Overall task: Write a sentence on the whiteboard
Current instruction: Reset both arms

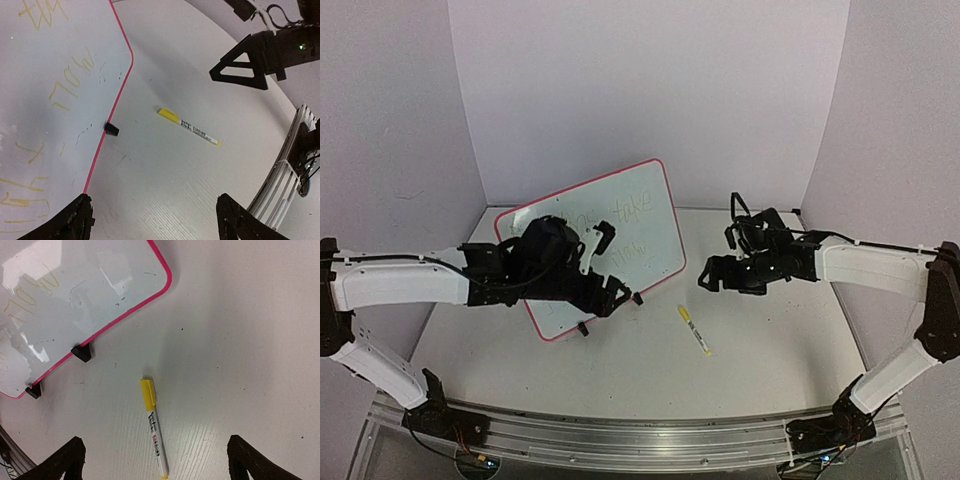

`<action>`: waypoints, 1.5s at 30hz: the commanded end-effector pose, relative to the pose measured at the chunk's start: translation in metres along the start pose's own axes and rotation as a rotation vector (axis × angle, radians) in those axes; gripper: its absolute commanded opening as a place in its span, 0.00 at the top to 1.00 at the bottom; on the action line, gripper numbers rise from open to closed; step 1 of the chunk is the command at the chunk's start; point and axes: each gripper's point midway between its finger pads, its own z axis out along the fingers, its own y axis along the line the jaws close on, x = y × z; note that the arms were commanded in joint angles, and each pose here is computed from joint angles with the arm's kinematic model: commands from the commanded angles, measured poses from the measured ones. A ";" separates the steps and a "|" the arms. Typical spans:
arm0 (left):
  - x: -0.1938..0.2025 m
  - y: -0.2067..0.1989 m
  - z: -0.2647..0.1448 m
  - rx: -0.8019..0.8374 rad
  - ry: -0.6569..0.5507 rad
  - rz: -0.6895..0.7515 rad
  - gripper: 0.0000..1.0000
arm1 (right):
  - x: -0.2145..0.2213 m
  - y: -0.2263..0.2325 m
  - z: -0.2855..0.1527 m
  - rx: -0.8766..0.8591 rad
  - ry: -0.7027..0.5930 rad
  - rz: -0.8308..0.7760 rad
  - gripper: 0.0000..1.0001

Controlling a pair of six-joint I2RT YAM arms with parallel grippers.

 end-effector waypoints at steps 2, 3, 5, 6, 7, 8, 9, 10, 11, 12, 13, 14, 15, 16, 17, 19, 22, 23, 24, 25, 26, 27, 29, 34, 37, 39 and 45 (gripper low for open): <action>-0.113 0.000 -0.030 0.054 -0.097 0.069 0.14 | -0.073 -0.017 -0.047 -0.011 -0.188 0.013 0.03; -0.132 0.006 -0.036 0.047 -0.120 0.074 0.13 | -0.081 -0.023 -0.053 -0.014 -0.203 0.018 0.02; -0.158 0.023 -0.049 0.020 -0.153 0.075 0.13 | -0.096 -0.038 -0.062 -0.016 -0.229 0.039 0.02; -0.173 0.036 -0.057 -0.011 -0.175 0.074 0.12 | -0.101 -0.045 -0.067 -0.012 -0.241 0.046 0.02; -0.188 0.051 -0.066 -0.049 -0.202 0.065 0.12 | -0.108 -0.056 -0.072 0.000 -0.258 0.061 0.02; -0.197 0.067 -0.074 -0.089 -0.221 0.052 0.11 | -0.113 -0.064 -0.077 0.008 -0.271 0.070 0.02; -0.206 0.086 -0.084 -0.128 -0.242 0.032 0.11 | -0.118 -0.074 -0.082 0.019 -0.286 0.080 0.02; -0.210 0.099 -0.091 -0.153 -0.255 0.016 0.10 | -0.122 -0.084 -0.086 0.032 -0.299 0.091 0.02; -0.214 0.121 -0.102 -0.198 -0.273 -0.012 0.10 | -0.125 -0.092 -0.090 0.043 -0.311 0.097 0.02; -0.215 0.144 -0.113 -0.244 -0.289 -0.044 0.09 | -0.127 -0.101 -0.094 0.057 -0.322 0.104 0.02; -0.214 0.167 -0.125 -0.291 -0.304 -0.084 0.09 | -0.129 -0.110 -0.098 0.071 -0.334 0.113 0.02; -0.210 0.190 -0.139 -0.333 -0.322 -0.129 0.09 | -0.130 -0.119 -0.103 0.083 -0.347 0.121 0.02; -0.205 0.210 -0.151 -0.369 -0.342 -0.173 0.08 | -0.132 -0.126 -0.108 0.093 -0.366 0.126 0.02; -0.198 0.229 -0.163 -0.406 -0.361 -0.219 0.07 | -0.134 -0.133 -0.114 0.105 -0.389 0.131 0.02; -0.189 0.248 -0.178 -0.451 -0.389 -0.259 0.06 | -0.135 -0.140 -0.121 0.116 -0.418 0.136 0.02; -0.162 0.280 -0.198 -0.552 -0.418 -0.325 0.03 | -0.134 -0.153 -0.134 0.155 -0.472 0.150 0.02; -0.108 0.315 -0.210 -0.726 -0.430 -0.424 0.01 | -0.128 -0.168 -0.149 0.215 -0.565 0.161 0.02; -0.092 0.323 -0.209 -0.770 -0.440 -0.447 0.01 | -0.125 -0.170 -0.152 0.224 -0.591 0.159 0.02; -0.075 0.329 -0.207 -0.811 -0.441 -0.473 0.01 | -0.121 -0.173 -0.152 0.231 -0.617 0.159 0.02; -0.053 0.335 -0.203 -0.852 -0.434 -0.496 0.01 | -0.118 -0.175 -0.153 0.241 -0.642 0.160 0.02; -0.032 0.340 -0.199 -0.887 -0.427 -0.509 0.01 | -0.114 -0.178 -0.155 0.251 -0.673 0.160 0.02; -0.022 0.343 -0.199 -0.911 -0.451 -0.509 0.00 | -0.111 -0.180 -0.158 0.259 -0.710 0.157 0.02; -0.004 0.346 -0.196 -0.934 -0.494 -0.493 0.00 | -0.100 -0.187 -0.158 0.288 -0.759 0.156 0.02; 0.034 0.350 -0.189 -0.983 -0.534 -0.425 0.01 | -0.077 -0.202 -0.147 0.350 -0.794 0.124 0.02; 0.050 0.353 -0.184 -1.013 -0.503 -0.388 0.01 | -0.060 -0.216 -0.136 0.403 -0.795 0.126 0.02; 0.058 0.354 -0.181 -1.018 -0.488 -0.387 0.01 | -0.052 -0.220 -0.132 0.415 -0.796 0.129 0.02; 0.075 0.353 -0.172 -1.005 -0.462 -0.402 0.00 | -0.043 -0.224 -0.126 0.426 -0.789 0.122 0.02</action>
